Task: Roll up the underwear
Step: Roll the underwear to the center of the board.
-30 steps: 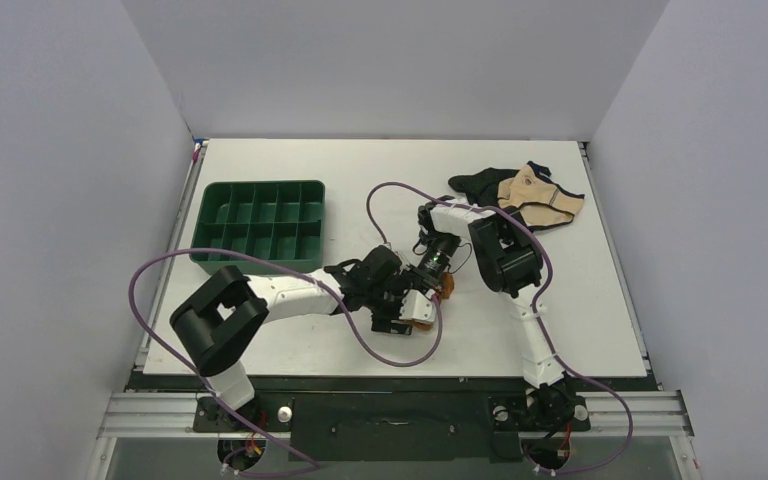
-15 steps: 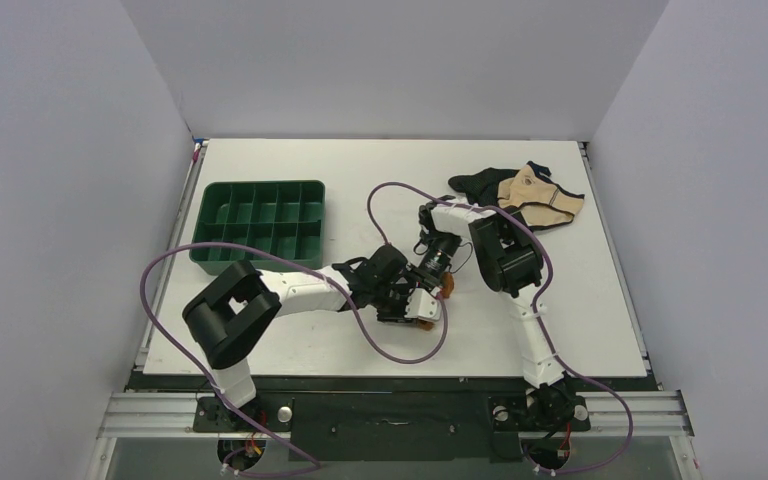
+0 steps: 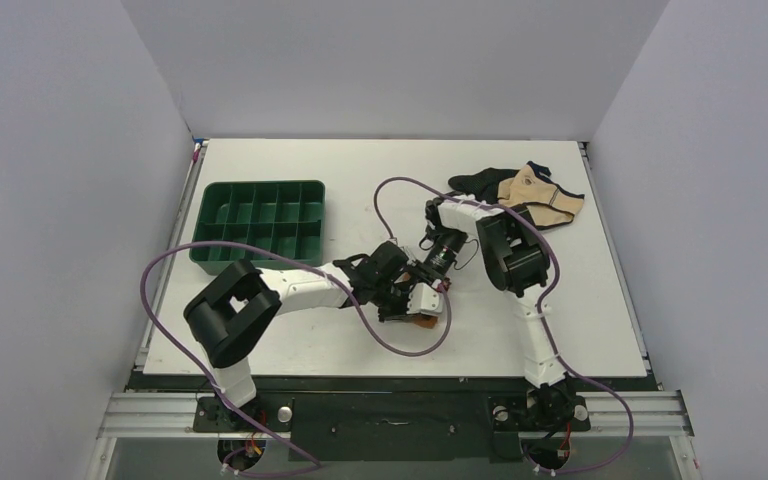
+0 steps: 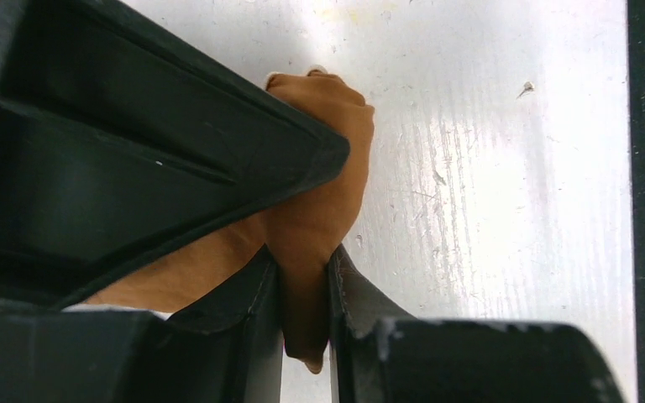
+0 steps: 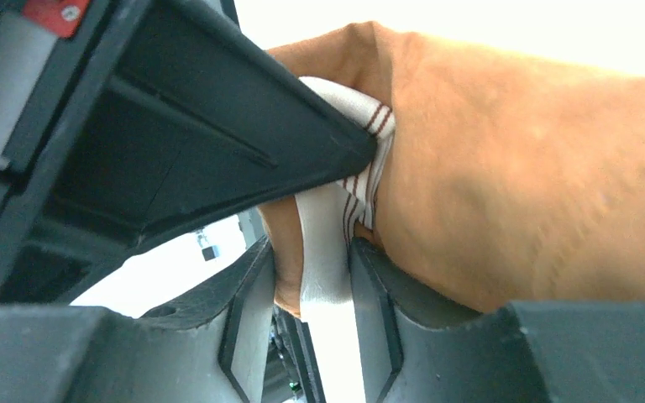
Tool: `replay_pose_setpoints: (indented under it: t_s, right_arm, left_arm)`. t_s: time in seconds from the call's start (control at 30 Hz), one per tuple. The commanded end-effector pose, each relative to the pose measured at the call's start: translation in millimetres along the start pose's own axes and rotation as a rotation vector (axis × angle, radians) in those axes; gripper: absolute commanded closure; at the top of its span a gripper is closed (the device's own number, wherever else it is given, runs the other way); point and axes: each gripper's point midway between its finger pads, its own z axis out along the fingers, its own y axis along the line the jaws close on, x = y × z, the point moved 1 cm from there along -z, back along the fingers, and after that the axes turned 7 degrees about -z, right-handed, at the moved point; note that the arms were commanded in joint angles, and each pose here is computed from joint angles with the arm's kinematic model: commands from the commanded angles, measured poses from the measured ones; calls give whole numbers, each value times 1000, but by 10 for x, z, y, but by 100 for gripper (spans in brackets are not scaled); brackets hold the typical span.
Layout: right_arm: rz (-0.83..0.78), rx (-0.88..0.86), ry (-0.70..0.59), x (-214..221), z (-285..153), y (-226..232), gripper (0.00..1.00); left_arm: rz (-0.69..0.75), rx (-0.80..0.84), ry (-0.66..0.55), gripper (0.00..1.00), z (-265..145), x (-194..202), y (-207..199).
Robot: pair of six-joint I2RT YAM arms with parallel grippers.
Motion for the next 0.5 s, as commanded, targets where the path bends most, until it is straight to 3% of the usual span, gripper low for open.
replay_pose_setpoints:
  t_s: [0.0,0.47]
  right_arm:
    - [-100,93,-62,-61,-268,81,65]
    - [-110,219,-205,41,-718,221,60]
  left_arm:
    - [-131,117,18,100,-3,99,-218]
    - [-393,219,22,100,-55,264,-131]
